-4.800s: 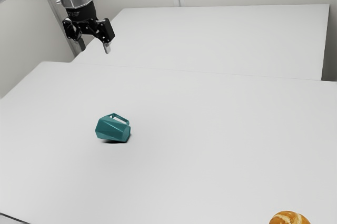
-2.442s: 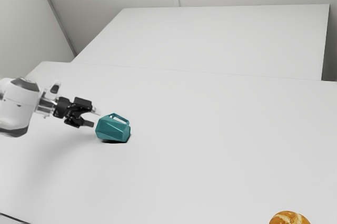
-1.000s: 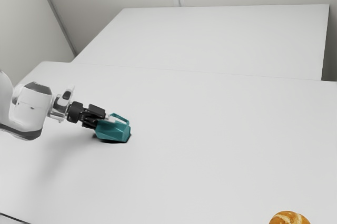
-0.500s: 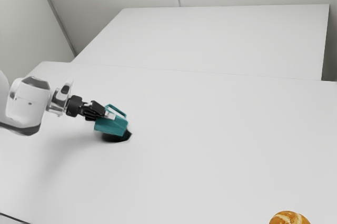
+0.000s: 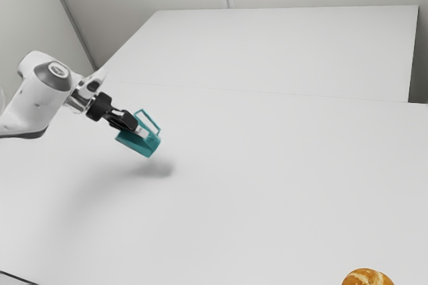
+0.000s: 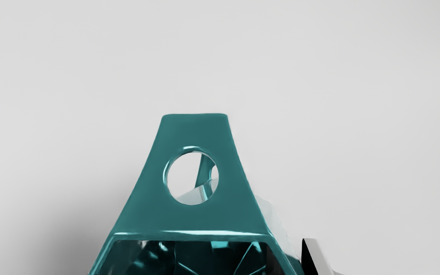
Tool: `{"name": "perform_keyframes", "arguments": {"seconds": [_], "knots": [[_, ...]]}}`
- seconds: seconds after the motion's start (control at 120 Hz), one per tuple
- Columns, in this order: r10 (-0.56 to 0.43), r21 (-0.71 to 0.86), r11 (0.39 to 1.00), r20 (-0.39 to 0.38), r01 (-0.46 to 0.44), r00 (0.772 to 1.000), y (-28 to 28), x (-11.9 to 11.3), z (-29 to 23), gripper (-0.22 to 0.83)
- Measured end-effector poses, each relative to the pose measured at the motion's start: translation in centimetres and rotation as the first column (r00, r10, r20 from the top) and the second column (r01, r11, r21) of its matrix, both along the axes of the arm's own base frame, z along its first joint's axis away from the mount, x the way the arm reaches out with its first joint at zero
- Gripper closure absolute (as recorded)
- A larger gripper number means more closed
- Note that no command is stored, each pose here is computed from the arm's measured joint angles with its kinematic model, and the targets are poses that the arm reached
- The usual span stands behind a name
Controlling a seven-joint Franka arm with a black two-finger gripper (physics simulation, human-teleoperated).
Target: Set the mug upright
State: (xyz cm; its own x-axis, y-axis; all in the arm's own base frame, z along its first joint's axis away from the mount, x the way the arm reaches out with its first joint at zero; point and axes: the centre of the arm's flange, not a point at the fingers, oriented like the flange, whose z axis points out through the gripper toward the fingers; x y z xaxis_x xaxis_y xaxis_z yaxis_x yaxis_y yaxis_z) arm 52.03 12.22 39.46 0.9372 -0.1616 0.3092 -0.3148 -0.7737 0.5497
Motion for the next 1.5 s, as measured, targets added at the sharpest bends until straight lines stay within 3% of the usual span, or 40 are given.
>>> {"name": "perform_keyframes", "arguments": {"seconds": [0.242,0.458,0.8,1.067,1.5], "knots": [[-0.065,0.282,0.956,-0.074,0.084,0.995,-2.4,-0.5,3.4,0.78],[-0.095,0.457,0.878,-0.127,0.144,0.987,-8.5,-0.1,4.8,0.78],[0.014,0.579,0.813,-0.108,0.051,0.994,-13.1,-2.6,7.0,0.78],[0.1,0.635,0.773,-0.12,-0.001,0.988,-15.1,-4.4,4.0,0.78],[0.231,0.646,0.756,-0.117,-0.102,0.966,-16.6,-5.0,0.3,0.78]]}}
